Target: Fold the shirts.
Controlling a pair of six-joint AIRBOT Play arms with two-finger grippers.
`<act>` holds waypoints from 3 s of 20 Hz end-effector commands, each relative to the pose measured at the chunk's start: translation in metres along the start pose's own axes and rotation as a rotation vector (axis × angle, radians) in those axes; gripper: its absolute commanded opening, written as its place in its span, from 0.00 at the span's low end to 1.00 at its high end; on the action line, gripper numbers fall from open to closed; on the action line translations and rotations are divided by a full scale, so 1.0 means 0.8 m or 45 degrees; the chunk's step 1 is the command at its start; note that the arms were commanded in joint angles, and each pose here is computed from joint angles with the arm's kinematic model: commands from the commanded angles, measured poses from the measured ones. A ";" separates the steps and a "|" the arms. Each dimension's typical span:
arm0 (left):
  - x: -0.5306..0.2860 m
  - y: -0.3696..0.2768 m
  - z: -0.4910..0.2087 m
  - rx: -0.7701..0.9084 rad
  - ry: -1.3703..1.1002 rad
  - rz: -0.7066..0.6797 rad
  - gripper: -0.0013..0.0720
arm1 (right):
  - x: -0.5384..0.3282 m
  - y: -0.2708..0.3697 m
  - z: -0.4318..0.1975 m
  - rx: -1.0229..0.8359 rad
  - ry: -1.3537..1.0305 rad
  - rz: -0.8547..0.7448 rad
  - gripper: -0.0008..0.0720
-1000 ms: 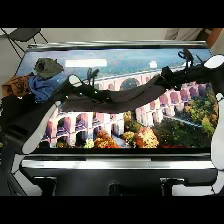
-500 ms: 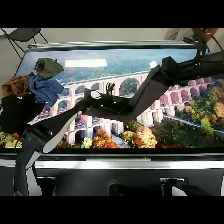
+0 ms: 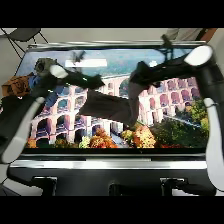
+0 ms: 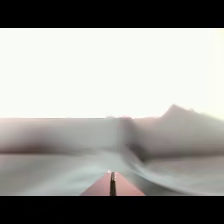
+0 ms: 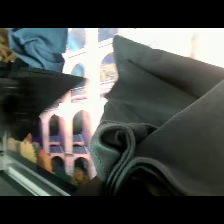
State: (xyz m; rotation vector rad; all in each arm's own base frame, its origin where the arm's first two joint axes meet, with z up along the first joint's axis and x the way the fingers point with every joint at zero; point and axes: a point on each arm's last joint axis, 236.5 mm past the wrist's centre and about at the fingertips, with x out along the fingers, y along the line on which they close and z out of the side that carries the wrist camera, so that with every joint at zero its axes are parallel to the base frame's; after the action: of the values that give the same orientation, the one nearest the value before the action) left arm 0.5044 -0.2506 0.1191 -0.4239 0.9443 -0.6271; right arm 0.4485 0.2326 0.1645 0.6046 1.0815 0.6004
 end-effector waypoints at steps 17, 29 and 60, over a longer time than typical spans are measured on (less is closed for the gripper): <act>-0.355 -0.033 0.037 0.211 -0.498 0.334 0.05 | -0.005 -0.229 0.004 0.156 0.121 -0.564 0.93; -0.322 -0.055 0.022 0.230 -0.433 0.252 0.05 | 0.152 -0.262 -0.126 0.540 0.393 -0.141 0.82; -0.307 -0.042 0.040 0.207 -0.468 0.252 0.05 | -0.444 -0.524 -0.166 1.349 -0.069 -1.077 0.07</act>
State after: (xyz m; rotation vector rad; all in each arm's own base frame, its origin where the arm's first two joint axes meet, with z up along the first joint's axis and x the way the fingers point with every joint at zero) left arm 0.4148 -0.1111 0.3073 -0.2827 0.5694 -0.4232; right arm 0.3346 -0.2737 0.0712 0.9304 1.2420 -0.5901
